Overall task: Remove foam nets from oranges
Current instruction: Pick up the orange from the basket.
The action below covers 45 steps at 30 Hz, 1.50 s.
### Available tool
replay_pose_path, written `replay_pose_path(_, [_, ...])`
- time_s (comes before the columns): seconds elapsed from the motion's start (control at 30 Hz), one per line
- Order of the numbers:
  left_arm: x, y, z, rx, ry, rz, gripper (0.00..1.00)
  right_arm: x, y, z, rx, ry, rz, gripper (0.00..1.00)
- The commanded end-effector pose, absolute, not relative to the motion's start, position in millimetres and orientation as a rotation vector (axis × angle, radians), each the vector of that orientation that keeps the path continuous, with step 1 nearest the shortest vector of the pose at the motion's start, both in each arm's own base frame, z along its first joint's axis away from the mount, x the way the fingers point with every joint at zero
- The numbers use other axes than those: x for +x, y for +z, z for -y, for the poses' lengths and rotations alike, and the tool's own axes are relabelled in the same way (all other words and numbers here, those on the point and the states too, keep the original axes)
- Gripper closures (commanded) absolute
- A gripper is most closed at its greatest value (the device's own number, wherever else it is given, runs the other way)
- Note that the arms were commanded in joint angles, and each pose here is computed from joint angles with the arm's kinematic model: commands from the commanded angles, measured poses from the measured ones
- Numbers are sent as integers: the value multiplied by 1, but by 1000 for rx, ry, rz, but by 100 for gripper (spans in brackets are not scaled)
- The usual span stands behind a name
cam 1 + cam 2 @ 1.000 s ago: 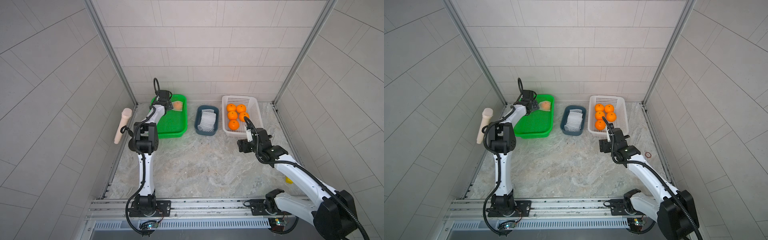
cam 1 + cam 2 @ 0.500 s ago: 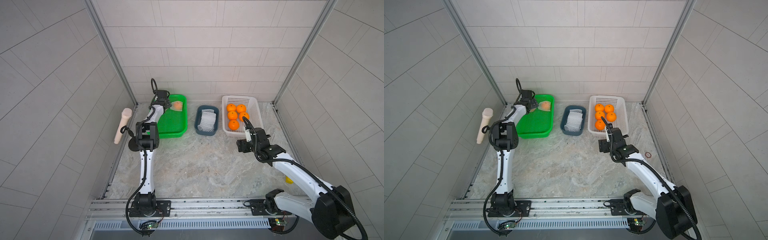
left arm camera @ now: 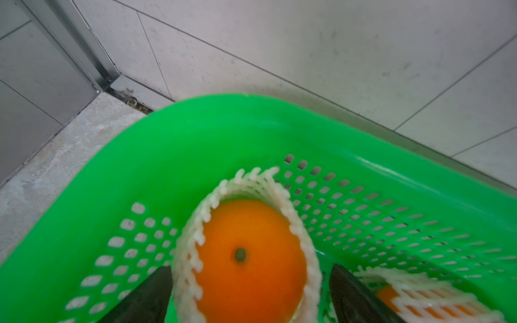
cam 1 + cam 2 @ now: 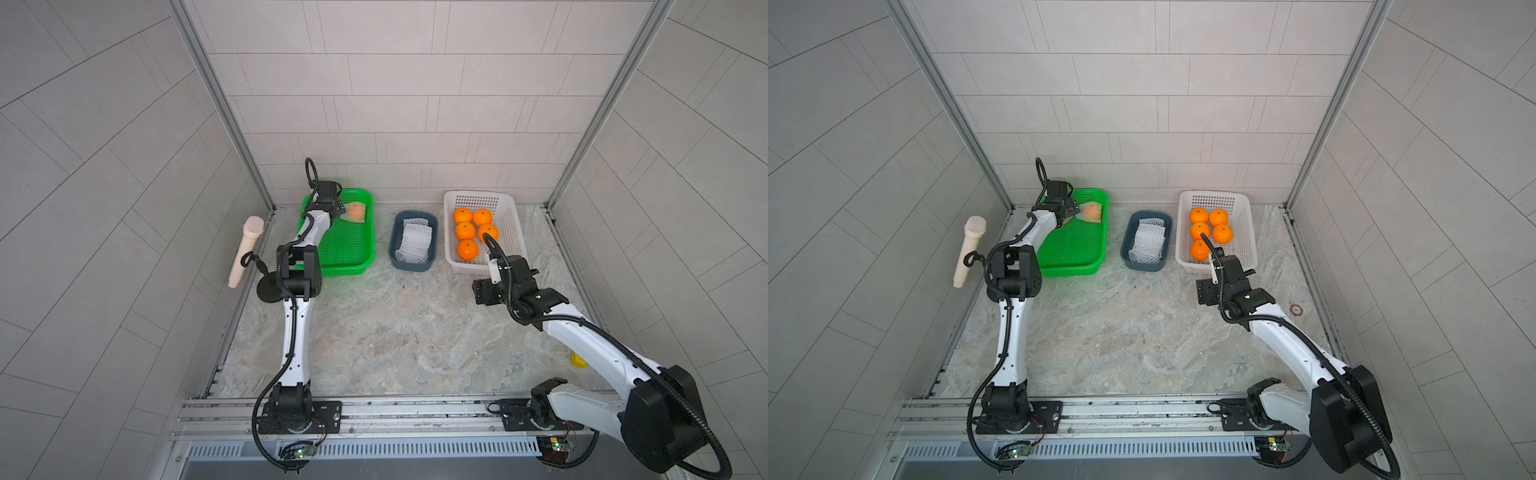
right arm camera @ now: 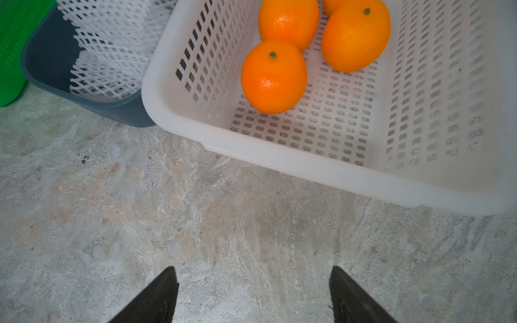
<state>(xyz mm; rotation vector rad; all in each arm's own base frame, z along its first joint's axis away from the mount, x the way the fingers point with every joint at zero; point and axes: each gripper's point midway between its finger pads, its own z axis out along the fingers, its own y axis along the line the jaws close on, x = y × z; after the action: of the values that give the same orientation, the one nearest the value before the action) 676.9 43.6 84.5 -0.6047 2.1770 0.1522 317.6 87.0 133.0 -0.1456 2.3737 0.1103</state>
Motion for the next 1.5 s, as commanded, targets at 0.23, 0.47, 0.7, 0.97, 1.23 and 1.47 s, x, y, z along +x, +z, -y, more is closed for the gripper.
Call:
replay_pose_path(0.23, [678, 69, -55, -646, 201, -2193, 7, 321, 136, -84, -155, 82, -2361, 14])
replay_pose_path(0.47, [676, 62, -57, -661, 215, -2199, 6, 321, 135, -84, -154, 80, -2365, 14])
replay_pose_path(0.7, [677, 53, -58, -675, 204, -2218, 6, 320, 135, -84, -153, 82, -2364, 14])
replay_pose_path(0.97, [679, 49, -61, -688, 201, -2217, 6, 321, 136, -83, -151, 80, -2361, 14])
replay_pose_path(1.23, [679, 49, -59, -683, 193, -2218, 12, 322, 137, -83, -147, 83, -2357, 14])
replay_pose_path(1.47, [679, 49, -57, -677, 181, -2226, 22, 320, 139, -81, -138, 85, -2348, 14])
